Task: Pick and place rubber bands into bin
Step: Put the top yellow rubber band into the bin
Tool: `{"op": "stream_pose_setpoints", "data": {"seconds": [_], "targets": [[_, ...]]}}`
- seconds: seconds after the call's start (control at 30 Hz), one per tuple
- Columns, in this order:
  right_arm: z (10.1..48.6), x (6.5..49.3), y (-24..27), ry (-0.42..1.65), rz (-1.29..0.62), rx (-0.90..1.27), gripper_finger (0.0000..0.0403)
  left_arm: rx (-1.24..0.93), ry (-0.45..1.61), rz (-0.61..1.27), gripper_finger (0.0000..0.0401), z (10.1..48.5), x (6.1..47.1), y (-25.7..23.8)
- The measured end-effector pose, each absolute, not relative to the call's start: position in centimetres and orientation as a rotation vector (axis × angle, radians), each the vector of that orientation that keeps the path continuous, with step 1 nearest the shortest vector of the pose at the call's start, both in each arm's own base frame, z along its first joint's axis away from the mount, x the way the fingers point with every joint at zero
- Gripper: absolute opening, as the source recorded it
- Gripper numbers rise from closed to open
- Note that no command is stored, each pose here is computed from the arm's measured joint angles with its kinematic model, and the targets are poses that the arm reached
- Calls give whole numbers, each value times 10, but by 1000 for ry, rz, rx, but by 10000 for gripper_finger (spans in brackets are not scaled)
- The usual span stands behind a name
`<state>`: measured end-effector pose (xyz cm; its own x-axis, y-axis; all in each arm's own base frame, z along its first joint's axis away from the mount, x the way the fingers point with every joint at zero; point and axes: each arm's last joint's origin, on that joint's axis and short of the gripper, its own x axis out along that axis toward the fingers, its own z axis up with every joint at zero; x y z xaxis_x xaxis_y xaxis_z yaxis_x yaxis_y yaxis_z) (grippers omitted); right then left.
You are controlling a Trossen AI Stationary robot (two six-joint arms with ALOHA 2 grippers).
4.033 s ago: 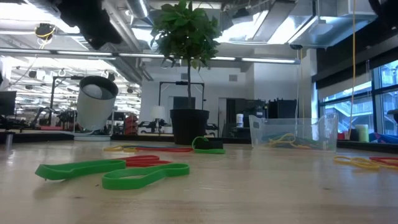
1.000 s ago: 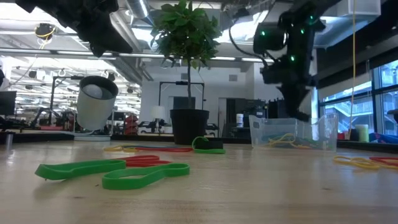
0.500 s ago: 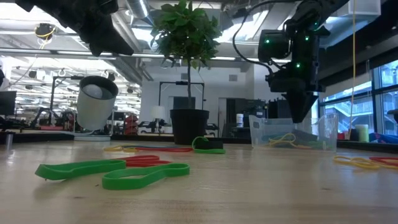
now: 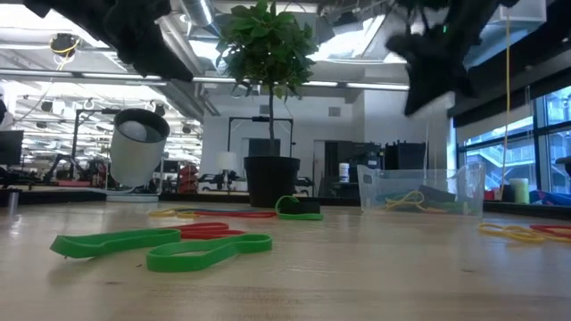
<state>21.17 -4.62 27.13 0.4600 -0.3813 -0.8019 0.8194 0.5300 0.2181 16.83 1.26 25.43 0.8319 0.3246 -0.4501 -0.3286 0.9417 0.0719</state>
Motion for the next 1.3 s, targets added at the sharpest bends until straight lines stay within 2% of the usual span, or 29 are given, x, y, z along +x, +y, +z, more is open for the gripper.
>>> {"op": "stream_pose_setpoints", "data": {"seconds": [0.2, 0.3, 0.4, 0.53, 0.7, 1.13, 1.2, 1.3], "targets": [[275, 244, 5, 608, -597, 616, 5, -44, 524, 436, 88, 245, 176, 21], [260, 254, 33, 673, -542, 620, 3, -51, 582, 400, 98, 237, 182, 24], [238, 254, 58, 810, -570, 655, 2, -90, 662, 316, 99, 225, 191, 25], [219, 250, 90, 954, -528, 709, 2, -136, 785, 281, 92, 204, 202, 23], [214, 236, 117, 1016, -511, 729, 2, -204, 894, 298, 80, 181, 214, 20], [212, 199, 164, 1101, -431, 689, 2, -111, 1109, 337, 79, 125, 235, 19], [212, 193, 171, 1111, -413, 681, 2, -134, 1123, 321, 68, 121, 238, 19], [212, 183, 180, 1130, -380, 650, 2, -144, 1145, 317, 27, 117, 238, 15]]}}
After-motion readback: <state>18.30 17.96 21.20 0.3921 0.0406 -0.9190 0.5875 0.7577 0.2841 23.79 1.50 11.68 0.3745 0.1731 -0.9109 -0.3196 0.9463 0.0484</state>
